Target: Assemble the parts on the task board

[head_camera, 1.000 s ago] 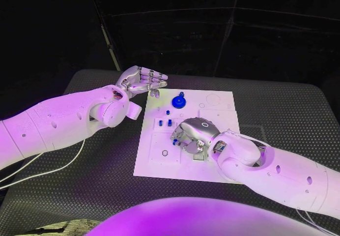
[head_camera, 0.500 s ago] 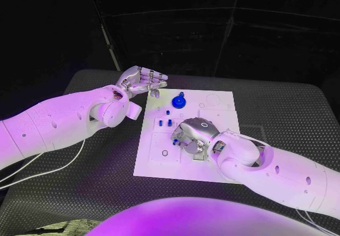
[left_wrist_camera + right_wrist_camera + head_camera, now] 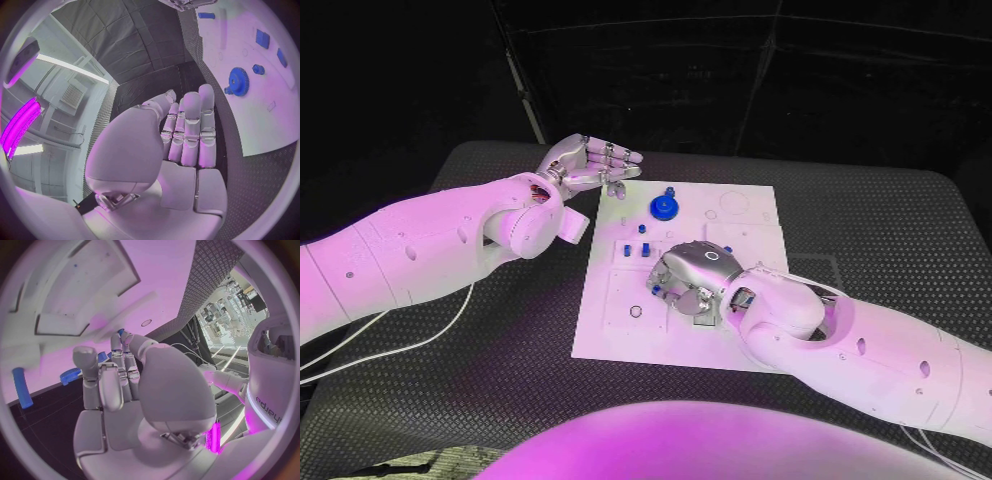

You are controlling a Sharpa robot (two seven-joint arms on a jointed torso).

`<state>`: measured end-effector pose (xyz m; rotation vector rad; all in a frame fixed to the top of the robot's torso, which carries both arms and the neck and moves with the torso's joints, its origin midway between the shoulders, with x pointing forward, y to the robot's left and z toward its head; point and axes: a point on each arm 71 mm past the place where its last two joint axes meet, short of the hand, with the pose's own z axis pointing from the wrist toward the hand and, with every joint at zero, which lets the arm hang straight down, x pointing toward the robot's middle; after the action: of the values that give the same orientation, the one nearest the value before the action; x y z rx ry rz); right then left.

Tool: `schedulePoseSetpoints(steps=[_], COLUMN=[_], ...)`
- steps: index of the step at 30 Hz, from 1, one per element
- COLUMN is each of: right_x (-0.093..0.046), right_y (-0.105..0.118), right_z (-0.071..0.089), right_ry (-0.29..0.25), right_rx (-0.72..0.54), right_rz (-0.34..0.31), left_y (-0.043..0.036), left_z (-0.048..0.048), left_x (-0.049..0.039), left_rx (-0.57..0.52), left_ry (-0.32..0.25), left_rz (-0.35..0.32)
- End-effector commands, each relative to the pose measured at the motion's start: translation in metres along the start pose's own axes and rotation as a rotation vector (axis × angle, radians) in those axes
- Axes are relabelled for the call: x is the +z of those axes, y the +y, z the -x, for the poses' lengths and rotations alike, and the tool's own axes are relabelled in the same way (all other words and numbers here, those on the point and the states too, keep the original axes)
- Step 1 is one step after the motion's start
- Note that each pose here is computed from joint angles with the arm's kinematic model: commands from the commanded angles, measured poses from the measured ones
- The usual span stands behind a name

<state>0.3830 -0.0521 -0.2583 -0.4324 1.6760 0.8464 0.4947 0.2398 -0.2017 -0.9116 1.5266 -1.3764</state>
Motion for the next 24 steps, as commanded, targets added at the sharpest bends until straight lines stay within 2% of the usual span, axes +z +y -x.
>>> schedulePoseSetpoints(steps=[1,16,24], right_x=[0.0,-0.001,-0.011], right_y=[-0.001,0.0,-0.001], right_z=[-0.004,0.0,0.01], right_ry=[0.039,-0.047,-0.145], right_rx=[-0.02,0.02,0.072], right_rz=[-0.002,0.007,0.043], left_y=[-0.0019,-0.0016,-0.0003], left_z=[-0.0015,-0.0015,0.0008], left_x=[0.0007,0.0007,0.0009], left_rx=[-0.009,-0.009,-0.008], left_ry=[0.01,0.012,0.009], left_rz=[-0.009,-0.005,-0.001])
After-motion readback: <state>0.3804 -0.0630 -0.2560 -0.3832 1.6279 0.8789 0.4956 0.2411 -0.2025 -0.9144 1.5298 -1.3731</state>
